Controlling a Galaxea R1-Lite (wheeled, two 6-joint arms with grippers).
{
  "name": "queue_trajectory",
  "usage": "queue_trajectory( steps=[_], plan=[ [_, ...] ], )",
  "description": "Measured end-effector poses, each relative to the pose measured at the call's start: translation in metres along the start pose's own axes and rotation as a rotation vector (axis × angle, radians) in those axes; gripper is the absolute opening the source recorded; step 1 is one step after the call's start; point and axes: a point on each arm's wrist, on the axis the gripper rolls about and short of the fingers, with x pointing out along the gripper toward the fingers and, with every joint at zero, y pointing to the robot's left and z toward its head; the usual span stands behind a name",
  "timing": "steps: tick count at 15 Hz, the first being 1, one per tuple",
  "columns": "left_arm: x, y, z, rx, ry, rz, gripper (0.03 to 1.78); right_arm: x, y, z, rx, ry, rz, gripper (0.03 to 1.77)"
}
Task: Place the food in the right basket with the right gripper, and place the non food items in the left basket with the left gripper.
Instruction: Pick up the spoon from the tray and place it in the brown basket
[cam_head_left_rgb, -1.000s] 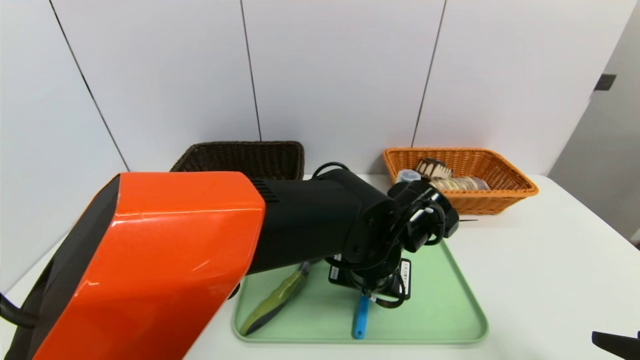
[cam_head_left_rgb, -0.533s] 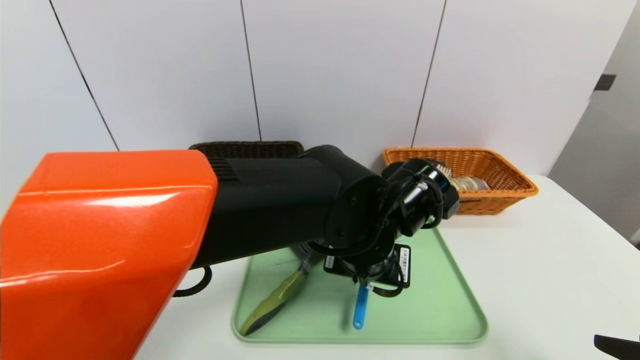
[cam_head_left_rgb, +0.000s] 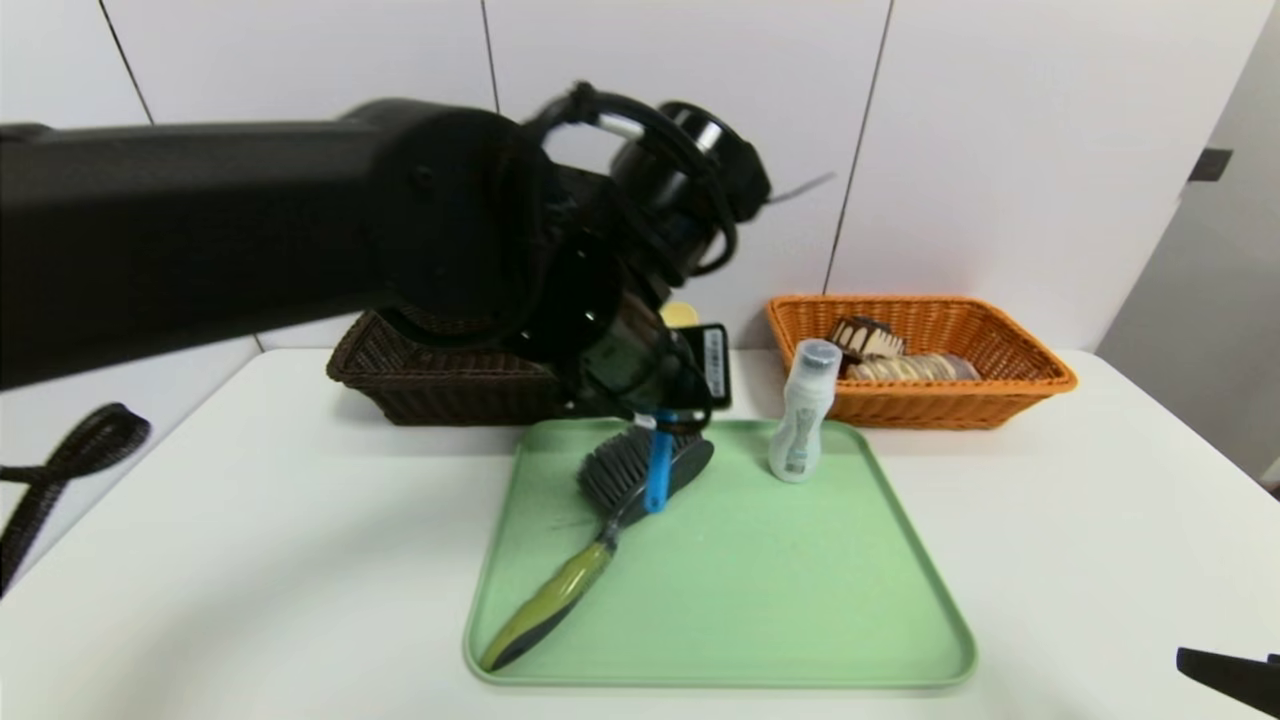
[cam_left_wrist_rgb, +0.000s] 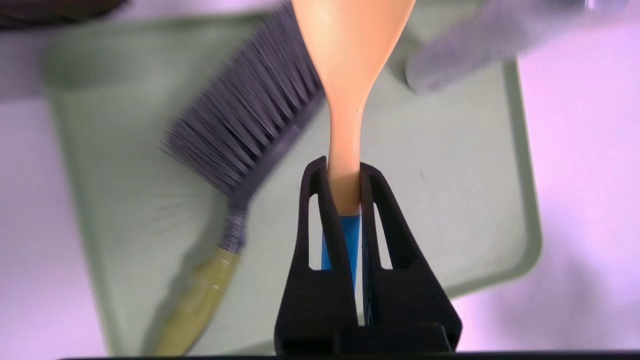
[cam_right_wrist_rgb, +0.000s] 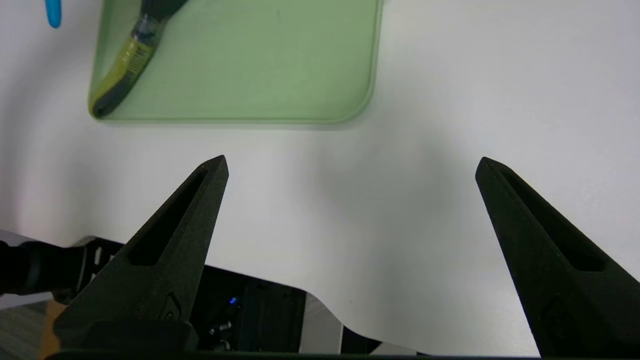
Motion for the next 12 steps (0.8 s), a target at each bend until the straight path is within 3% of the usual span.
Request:
queue_trajectory(
  steps=[4, 9, 12],
  plan=[
    [-0.021, 0.072, 0.056, -0.179, -0.165, 0.089, 0.11, 0.014, 0.004, 0.015, 0.120, -0.100, 0.048, 1.71],
    [-0.008, 0.156, 0.107, -0.407, -0.366, 0.167, 0.11, 0.026, 0.003, 0.016, 0.129, -0.068, 0.030, 1.71],
    [0.019, 0.190, 0.117, -0.489, -0.400, 0.209, 0.11, 0.027, 0.003, 0.016, 0.128, -0.056, 0.021, 1.71]
  ],
)
